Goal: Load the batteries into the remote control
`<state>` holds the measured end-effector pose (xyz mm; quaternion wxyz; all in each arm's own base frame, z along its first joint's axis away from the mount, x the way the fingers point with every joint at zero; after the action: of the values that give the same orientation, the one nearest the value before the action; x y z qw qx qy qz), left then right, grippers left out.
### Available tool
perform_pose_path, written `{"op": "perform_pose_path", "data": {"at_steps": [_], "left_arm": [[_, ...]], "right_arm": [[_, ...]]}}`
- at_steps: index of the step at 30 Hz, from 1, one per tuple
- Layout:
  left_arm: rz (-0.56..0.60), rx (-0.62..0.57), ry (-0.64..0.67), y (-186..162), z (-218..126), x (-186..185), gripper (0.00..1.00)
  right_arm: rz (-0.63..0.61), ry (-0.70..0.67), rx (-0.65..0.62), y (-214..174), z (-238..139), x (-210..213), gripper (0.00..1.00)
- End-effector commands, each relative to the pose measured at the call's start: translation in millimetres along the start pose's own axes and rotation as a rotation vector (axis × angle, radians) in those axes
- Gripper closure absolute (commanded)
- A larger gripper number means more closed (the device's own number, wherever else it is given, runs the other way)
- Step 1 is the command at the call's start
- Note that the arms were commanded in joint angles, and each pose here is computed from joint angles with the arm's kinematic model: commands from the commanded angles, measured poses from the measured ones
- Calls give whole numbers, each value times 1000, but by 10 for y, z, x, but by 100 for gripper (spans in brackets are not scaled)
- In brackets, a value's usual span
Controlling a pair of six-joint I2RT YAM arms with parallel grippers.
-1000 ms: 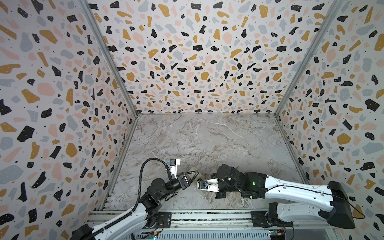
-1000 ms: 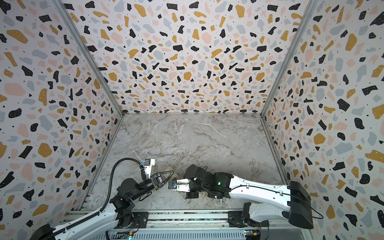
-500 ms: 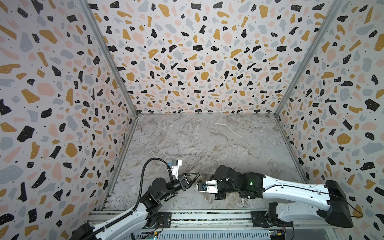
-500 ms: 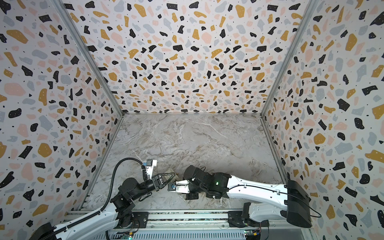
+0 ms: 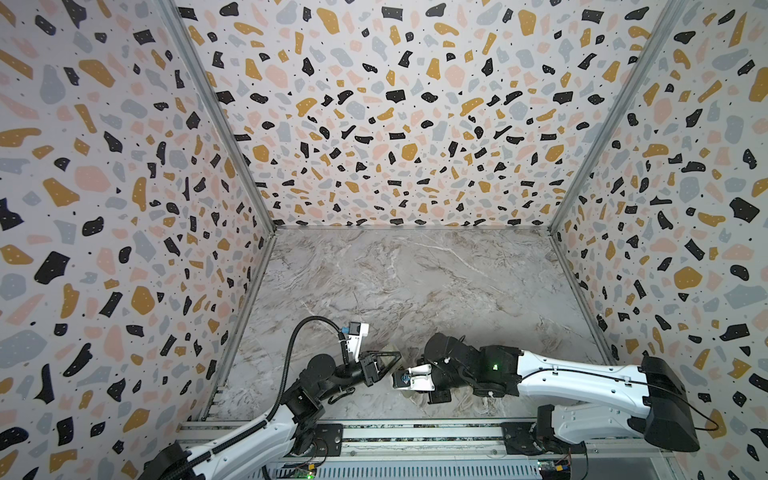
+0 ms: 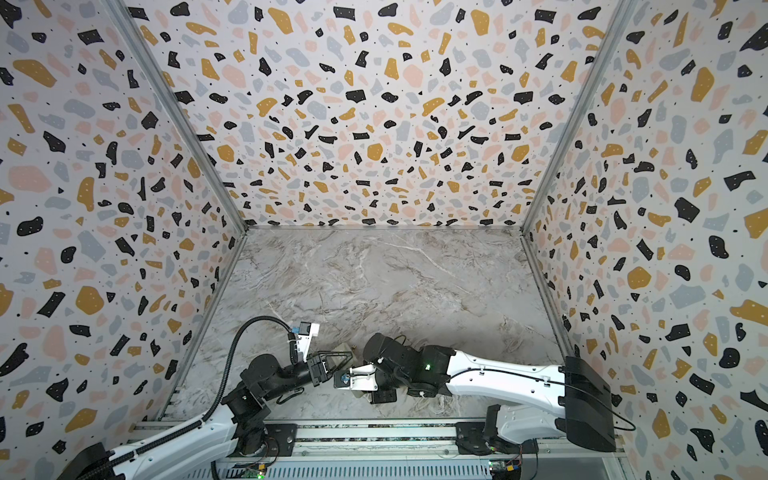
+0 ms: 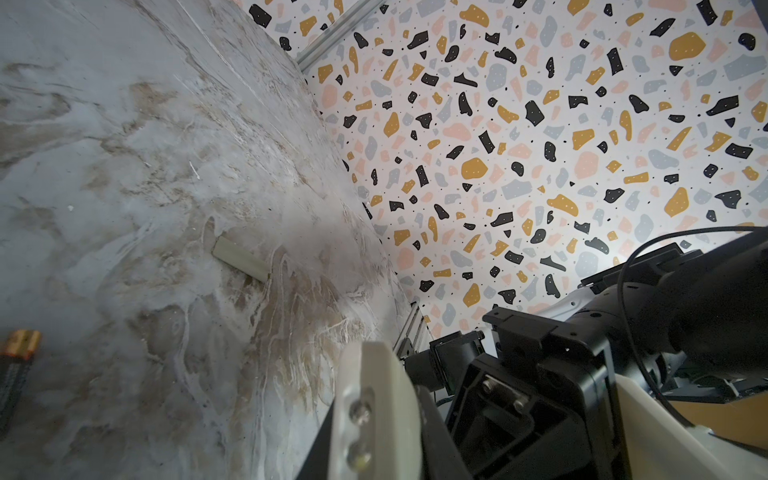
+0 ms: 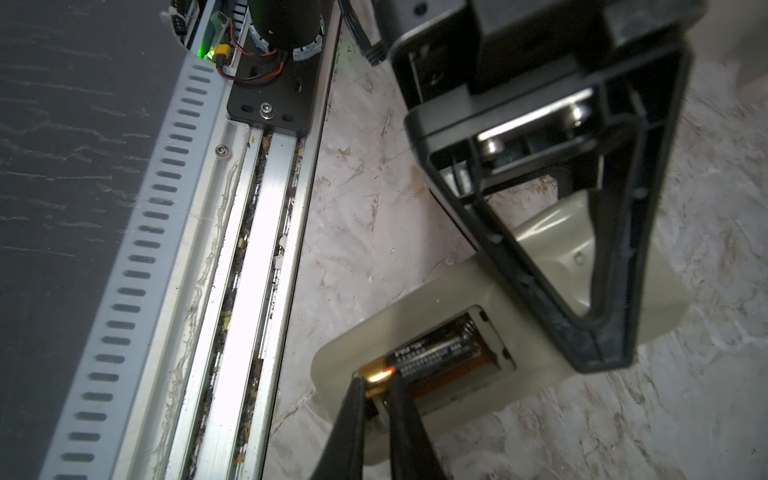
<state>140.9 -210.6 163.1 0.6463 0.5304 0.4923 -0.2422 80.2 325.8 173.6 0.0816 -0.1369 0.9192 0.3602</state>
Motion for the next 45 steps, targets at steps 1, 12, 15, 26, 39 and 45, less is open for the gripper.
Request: {"op": "perform_pose_path", "data": {"at_steps": [1,12,15,26,39,45], "left_arm": [[78,-10,-170,120,3,-445,100],[86,8,-177,99,11,-470,100],[90,10,-182,103,15,-487,100],[94,24,-185,89,32,-506,100],[98,25,-185,92,38,-514,100],[94,20,-177,89,36,-491,100]], "right_arm": [[-21,-32,-8,112,-11,-88,86],[-32,-56,33,74,57,-124,82],[-34,-76,35,79,64,-154,81],[-27,-117,43,90,112,-232,83],[-30,-126,56,69,156,-250,84],[-31,-131,63,68,168,-248,84]]}}
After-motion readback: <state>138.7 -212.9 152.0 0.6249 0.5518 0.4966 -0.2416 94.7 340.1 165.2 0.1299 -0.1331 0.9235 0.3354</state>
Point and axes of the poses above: each gripper's point midway between its finger pads, its own z axis out along the fingers, its own x axis along the line the jaws close on, y = z × x, the point moved 3 cm from there along -z, back along the fingers, and after that the axes turned 4 degrees about -z, right-handed, at the moved point
